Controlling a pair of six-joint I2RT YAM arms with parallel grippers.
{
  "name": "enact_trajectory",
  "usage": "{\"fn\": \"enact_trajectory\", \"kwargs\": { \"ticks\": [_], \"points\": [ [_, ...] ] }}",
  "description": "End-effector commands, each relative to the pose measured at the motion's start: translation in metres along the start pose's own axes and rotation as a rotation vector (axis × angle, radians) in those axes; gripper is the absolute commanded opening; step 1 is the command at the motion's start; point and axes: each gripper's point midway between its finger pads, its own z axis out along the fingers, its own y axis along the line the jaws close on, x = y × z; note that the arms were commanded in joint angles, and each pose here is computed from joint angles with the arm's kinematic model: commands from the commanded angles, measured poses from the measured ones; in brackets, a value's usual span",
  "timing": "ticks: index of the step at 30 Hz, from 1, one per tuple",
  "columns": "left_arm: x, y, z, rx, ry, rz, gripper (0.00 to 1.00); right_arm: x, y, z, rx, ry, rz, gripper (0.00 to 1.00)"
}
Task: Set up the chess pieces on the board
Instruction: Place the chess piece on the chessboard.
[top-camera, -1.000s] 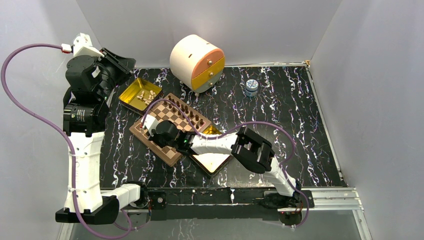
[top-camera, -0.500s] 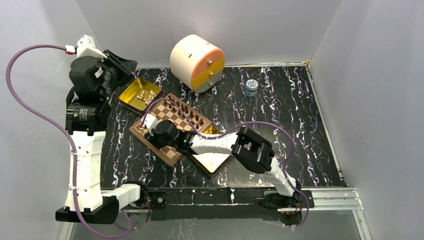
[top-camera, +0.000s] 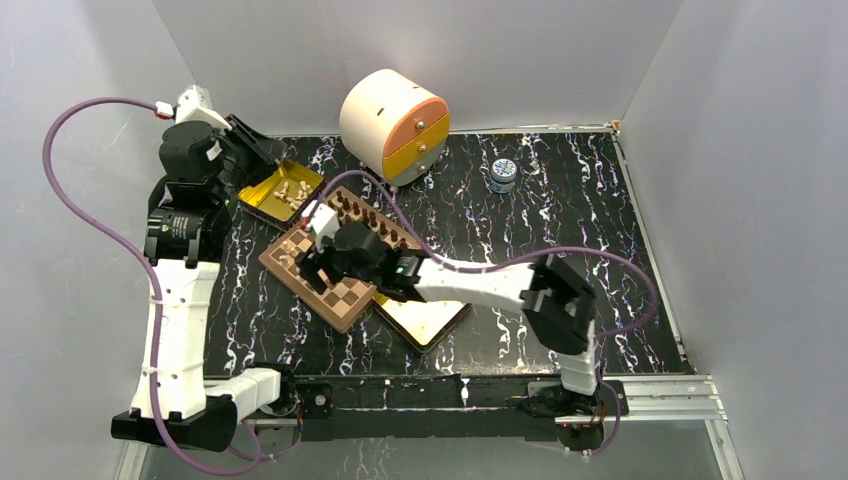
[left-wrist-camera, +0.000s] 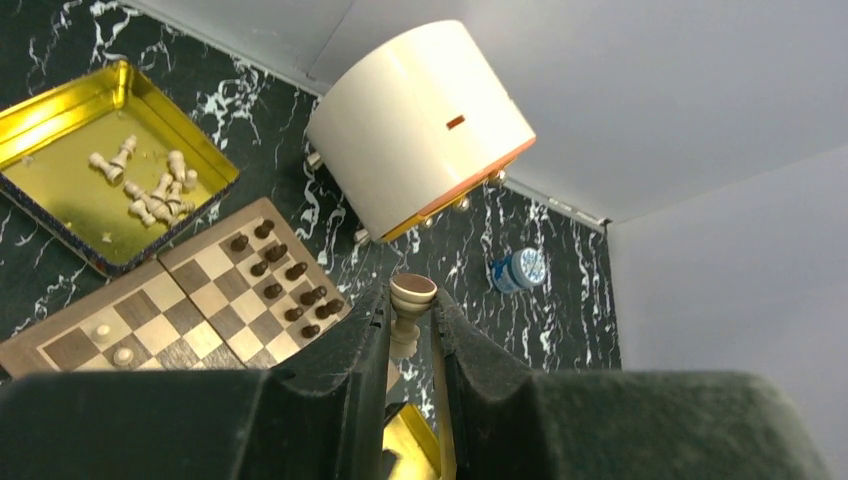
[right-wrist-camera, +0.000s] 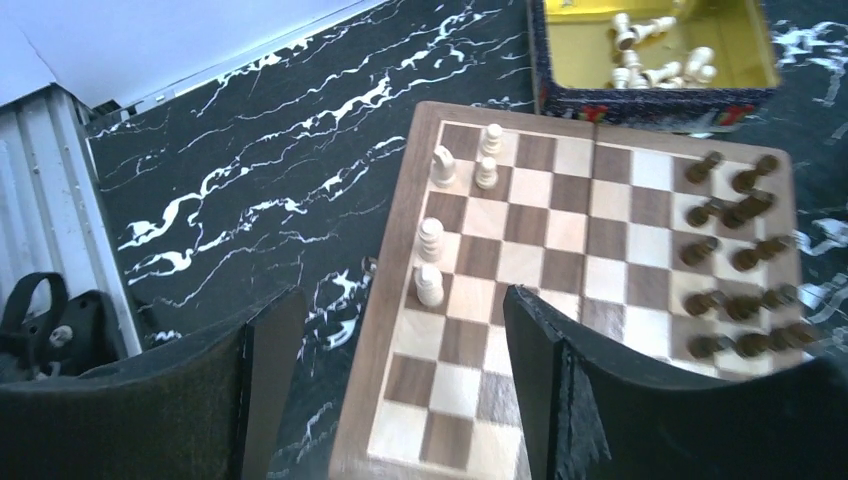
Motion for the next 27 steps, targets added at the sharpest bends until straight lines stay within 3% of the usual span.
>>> {"fn": "enact_trajectory", "kwargs": {
  "ticks": [1, 6, 17, 27],
  "points": [
    [0.024, 0.005, 0.000, 0.013, 0.083, 0.038, 0.01, -0.038, -0.006, -0.052, 0.016, -0.081, 0.073, 0.84],
    [0.075, 0.029, 0.011, -0.035, 0.287, 0.084, 0.00, -0.020, -0.010, -0.109, 0.024, -0.033, 0.139, 0.98],
    [0.178, 0.078, 0.004, -0.126, 0.707, 0.088, 0.00, -0.012, -0.018, -0.200, 0.059, -0.011, 0.271, 0.99],
    [0.254, 0.088, -0.002, -0.160, 1.000, 0.071, 0.00, 0.012, -0.031, -0.224, 0.115, -0.022, 0.288, 0.98]
  ]
}}
